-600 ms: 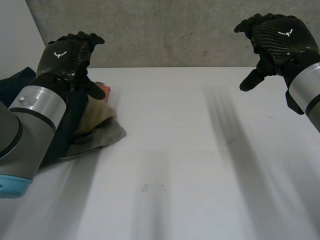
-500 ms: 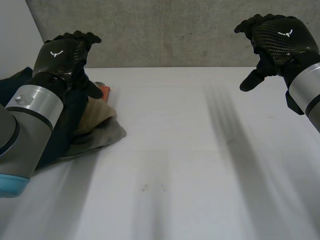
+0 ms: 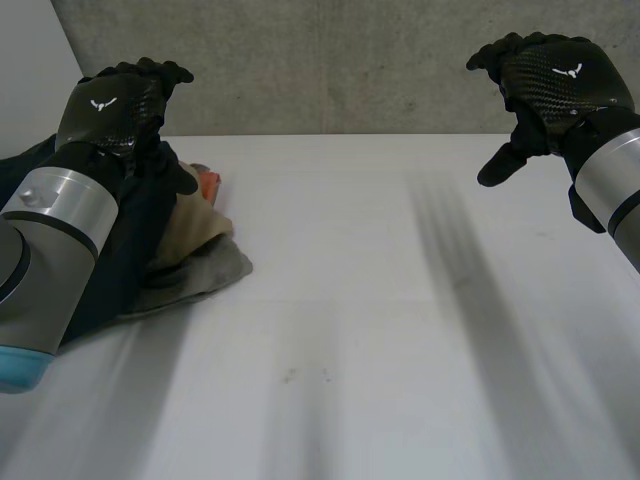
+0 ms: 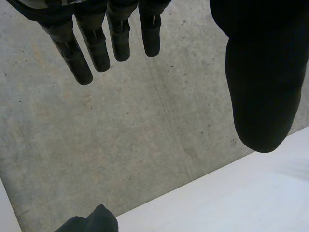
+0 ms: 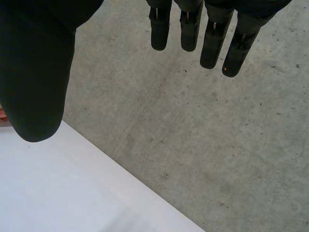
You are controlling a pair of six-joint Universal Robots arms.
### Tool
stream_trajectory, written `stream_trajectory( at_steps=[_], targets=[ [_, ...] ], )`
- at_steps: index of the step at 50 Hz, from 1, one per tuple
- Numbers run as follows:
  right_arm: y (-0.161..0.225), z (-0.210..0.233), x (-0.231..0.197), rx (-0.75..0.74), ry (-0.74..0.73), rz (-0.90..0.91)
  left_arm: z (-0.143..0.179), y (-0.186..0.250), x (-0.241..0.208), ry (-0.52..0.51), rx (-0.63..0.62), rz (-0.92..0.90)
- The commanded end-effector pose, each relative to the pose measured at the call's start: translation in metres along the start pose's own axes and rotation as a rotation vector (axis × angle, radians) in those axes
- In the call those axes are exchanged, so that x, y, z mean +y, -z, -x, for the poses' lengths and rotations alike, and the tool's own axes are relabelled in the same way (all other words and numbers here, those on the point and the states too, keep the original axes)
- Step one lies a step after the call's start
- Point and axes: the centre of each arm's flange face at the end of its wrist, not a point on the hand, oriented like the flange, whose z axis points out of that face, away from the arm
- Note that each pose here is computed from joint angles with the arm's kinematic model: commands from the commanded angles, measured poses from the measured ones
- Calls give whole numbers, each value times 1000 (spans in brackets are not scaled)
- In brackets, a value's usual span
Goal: Fold the laundry.
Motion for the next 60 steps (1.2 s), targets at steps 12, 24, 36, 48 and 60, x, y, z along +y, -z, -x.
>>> stream_trajectory(
  at_steps=[12, 24, 36, 48, 60],
  targets=[
    [0, 0, 0, -1, 2, -1, 6, -4, -3, -11, -15, -8],
    [0, -2, 1, 4, 4, 3, 42, -13, 19, -358, -103, 108],
    [0, -1, 3, -1, 4, 11, 89, -36, 94, -516, -175, 300],
    [1, -2, 8, 0, 3, 30, 102, -57, 130, -540, -191, 325],
    [0, -9, 8, 23, 8, 27, 53, -71, 37, -503, -176, 29]
  ],
)
